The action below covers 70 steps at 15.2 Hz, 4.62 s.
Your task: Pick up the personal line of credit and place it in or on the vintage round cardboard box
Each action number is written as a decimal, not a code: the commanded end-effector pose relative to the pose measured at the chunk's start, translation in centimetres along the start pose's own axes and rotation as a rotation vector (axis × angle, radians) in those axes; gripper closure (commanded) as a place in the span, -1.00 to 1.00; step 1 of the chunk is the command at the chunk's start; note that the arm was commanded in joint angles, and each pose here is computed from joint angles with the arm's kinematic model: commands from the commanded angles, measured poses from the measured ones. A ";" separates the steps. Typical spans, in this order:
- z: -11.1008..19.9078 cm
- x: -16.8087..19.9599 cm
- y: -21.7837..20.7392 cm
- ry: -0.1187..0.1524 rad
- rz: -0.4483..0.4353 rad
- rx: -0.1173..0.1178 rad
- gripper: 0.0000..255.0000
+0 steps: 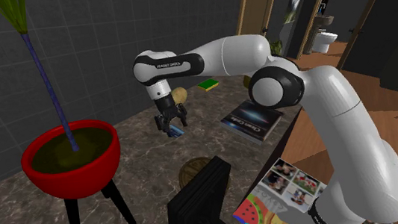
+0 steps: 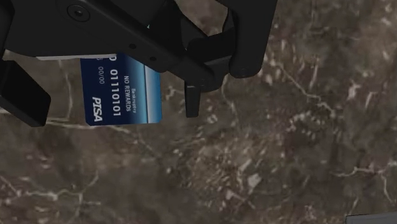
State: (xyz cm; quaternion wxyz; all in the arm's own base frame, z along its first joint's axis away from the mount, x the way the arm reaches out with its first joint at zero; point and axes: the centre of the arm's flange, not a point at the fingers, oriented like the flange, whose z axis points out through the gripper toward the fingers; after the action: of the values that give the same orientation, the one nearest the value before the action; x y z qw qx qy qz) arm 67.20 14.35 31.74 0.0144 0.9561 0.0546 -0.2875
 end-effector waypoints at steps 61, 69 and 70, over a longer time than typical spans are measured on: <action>2.9 -27.5 -13.7 0.000 0.000 0.000 1.00; 6.4 -25.2 -13.7 0.000 0.000 0.000 1.00; 6.9 -24.9 -13.7 0.000 0.000 0.000 1.00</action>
State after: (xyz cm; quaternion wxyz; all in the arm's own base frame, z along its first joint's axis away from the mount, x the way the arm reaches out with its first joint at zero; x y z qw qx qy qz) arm 41.26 25.01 40.43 0.0146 0.9561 0.0546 -0.2876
